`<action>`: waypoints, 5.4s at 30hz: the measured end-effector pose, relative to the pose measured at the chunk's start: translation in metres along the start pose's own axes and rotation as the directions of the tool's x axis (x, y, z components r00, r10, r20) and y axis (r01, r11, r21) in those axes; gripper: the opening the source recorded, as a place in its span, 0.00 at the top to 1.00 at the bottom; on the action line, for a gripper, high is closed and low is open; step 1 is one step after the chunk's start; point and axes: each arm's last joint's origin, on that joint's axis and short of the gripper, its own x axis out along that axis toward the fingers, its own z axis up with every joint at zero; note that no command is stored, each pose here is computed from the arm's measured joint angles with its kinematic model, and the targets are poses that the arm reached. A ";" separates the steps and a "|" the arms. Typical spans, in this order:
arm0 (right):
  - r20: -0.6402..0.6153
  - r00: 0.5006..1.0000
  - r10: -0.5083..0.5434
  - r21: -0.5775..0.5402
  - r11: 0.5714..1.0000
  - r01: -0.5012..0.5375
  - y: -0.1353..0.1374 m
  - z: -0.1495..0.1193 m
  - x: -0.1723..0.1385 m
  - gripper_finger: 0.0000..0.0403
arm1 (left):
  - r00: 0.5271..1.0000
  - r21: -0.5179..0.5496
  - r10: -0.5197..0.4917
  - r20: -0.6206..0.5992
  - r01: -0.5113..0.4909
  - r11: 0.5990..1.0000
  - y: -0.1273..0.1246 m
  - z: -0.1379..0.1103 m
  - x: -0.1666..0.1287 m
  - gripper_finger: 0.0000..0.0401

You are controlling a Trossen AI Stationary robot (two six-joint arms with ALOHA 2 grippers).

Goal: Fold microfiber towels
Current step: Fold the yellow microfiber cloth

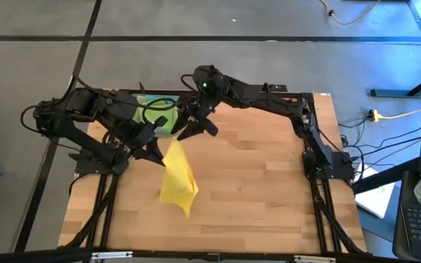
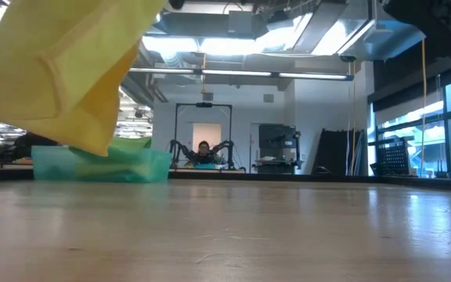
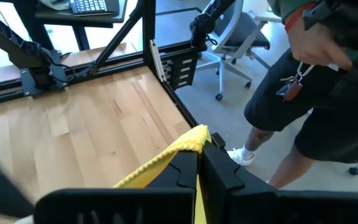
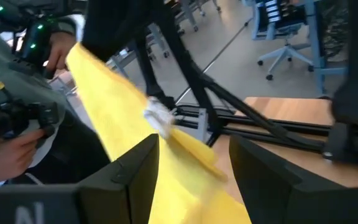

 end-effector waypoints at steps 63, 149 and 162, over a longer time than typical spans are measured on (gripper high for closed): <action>-0.145 0.989 0.030 0.062 0.998 -0.021 0.071 0.006 -0.050 1.00 | 0.836 -0.191 0.238 -0.494 -0.371 0.909 0.010 -0.056 0.016 1.00; -0.250 0.967 -0.051 0.180 0.979 0.099 0.122 0.001 -0.065 0.99 | 0.952 -0.265 0.095 -0.291 -0.176 0.948 0.114 -0.104 0.103 0.53; -0.252 0.966 -0.050 0.181 0.979 0.098 0.122 0.001 -0.065 0.99 | 0.939 -0.218 0.137 -0.315 -0.212 0.953 0.110 -0.103 0.109 0.64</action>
